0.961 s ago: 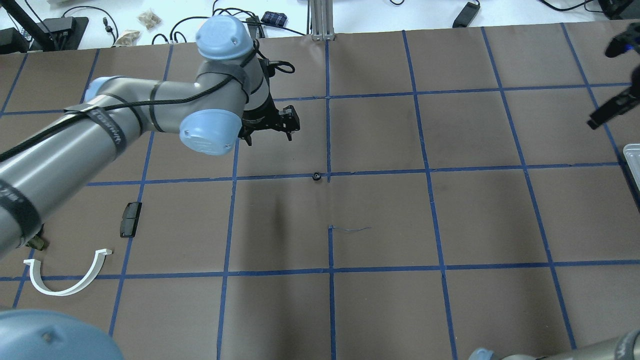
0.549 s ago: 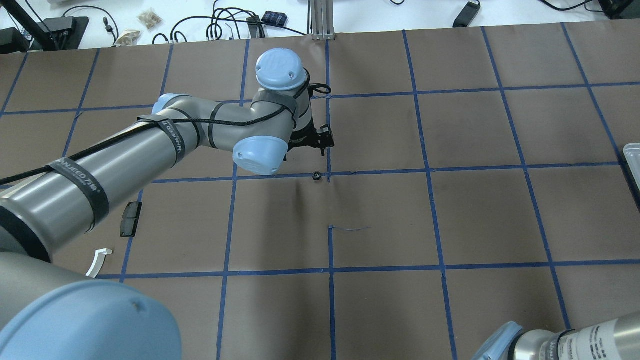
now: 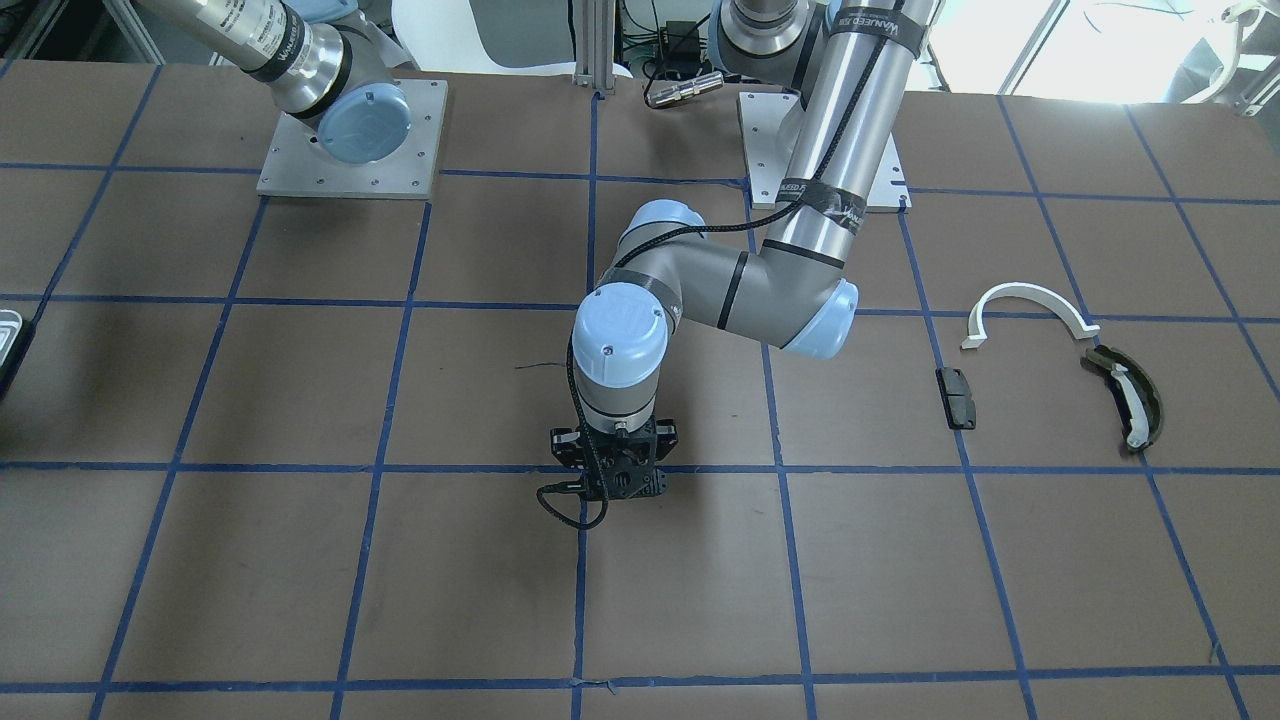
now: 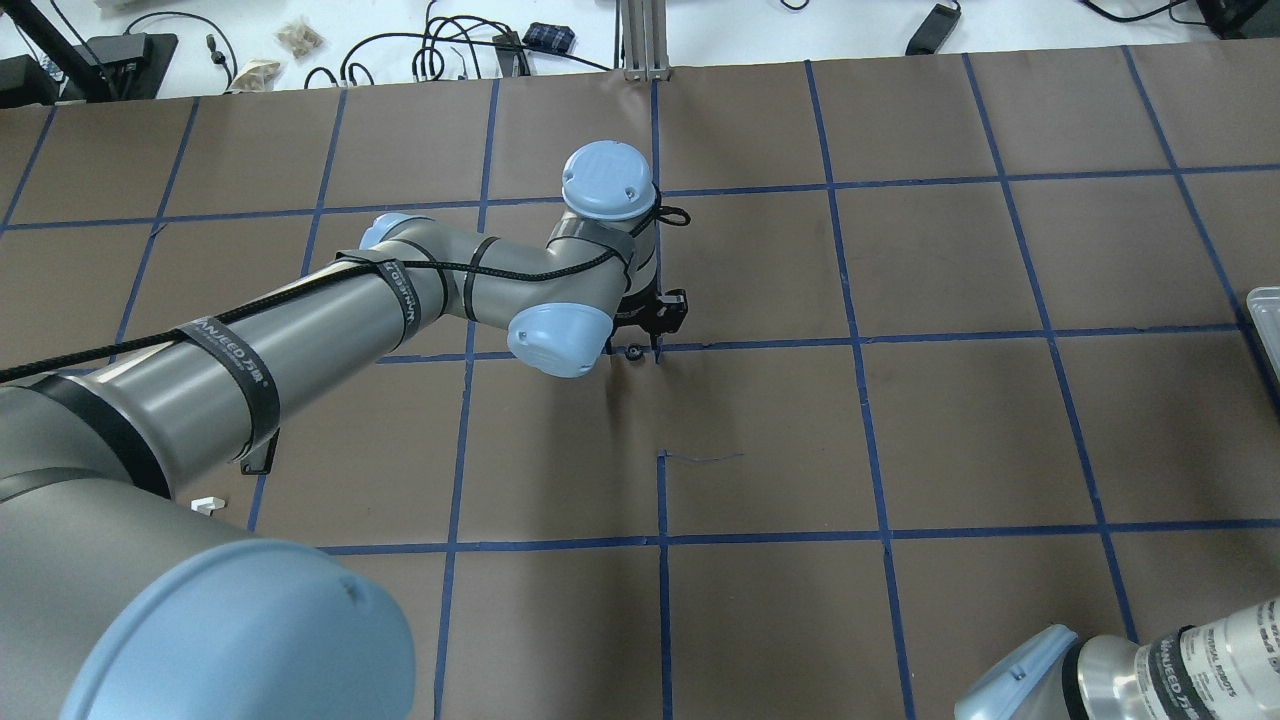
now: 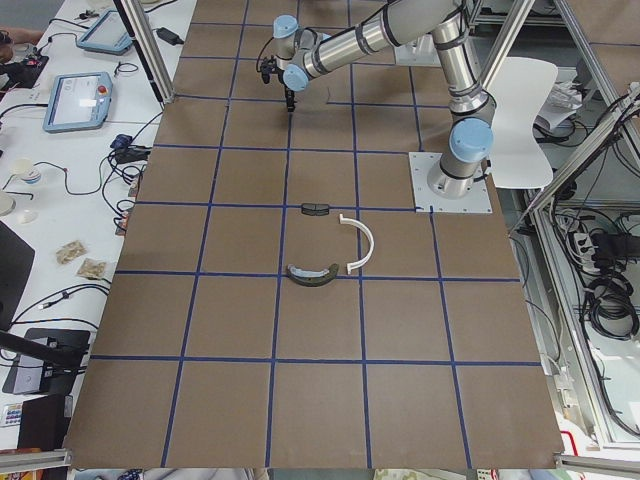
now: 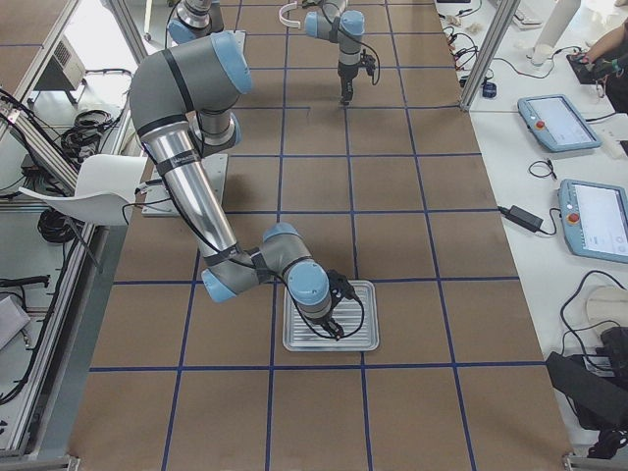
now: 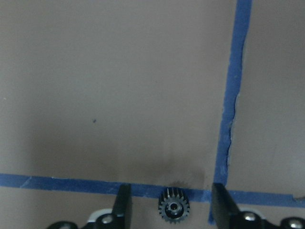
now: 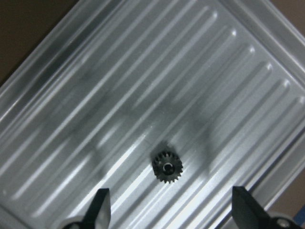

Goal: Place bearing gear from tray to pile

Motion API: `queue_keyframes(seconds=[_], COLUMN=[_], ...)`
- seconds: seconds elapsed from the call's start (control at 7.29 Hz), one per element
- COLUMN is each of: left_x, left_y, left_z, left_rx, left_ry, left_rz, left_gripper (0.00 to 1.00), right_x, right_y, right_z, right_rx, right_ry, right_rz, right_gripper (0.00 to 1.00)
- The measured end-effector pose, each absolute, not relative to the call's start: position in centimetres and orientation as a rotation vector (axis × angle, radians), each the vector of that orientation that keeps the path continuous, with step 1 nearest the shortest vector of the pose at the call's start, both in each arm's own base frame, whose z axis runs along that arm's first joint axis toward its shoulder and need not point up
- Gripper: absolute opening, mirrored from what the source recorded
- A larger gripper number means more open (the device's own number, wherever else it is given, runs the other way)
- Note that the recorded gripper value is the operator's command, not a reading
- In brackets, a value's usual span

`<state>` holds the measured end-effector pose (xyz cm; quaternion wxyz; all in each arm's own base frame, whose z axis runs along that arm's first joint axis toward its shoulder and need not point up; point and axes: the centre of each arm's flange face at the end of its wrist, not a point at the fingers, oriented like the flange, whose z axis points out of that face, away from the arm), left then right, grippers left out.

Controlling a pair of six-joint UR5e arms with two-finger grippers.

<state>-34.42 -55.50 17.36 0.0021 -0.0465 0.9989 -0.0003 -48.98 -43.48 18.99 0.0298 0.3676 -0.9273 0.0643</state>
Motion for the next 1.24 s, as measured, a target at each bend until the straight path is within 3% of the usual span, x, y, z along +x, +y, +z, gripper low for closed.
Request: queue_keyframes(seconds=[0.14,0.27,0.55,0.69,0.82,0.96,1.24], left_x=[-34.5,-34.5,-33.0,-30.1,-24.8,-17.6,-0.6], left_y=[-55.5,-55.6,-56.5,-57.8,-59.2,-60.3,-60.1], left_z=[17.2,17.3,19.6,21.9,24.7,27.4,30.4], left_rx=[-0.146,-0.144,-0.098,-0.028,0.066,0.182,0.371], left_ry=[3.135,3.137,3.141,3.132,3.112,3.07,2.996], left_rz=[0.003,0.001,-0.014,0.018,0.058,0.081,0.13], left_gripper=[0.0,0.0,0.0,0.0,0.0,0.0,0.0], right_x=[-48.9,-48.5,-47.8,-47.7,-47.6,-47.6,-47.7], right_y=[-43.8,-44.3,-45.2,-45.3,-45.3,-45.3,-45.3], right_z=[18.7,18.6,18.5,18.3,18.3,18.2,18.3], right_rx=[1.14,1.147,1.176,1.18,1.182,1.189,1.197], right_ry=[-2.848,-2.844,-2.833,-2.834,-2.835,-2.834,-2.827], right_rz=[0.203,0.206,0.204,0.206,0.206,0.204,0.189], right_gripper=[0.83,0.71,0.65,0.57,0.47,0.22,0.04])
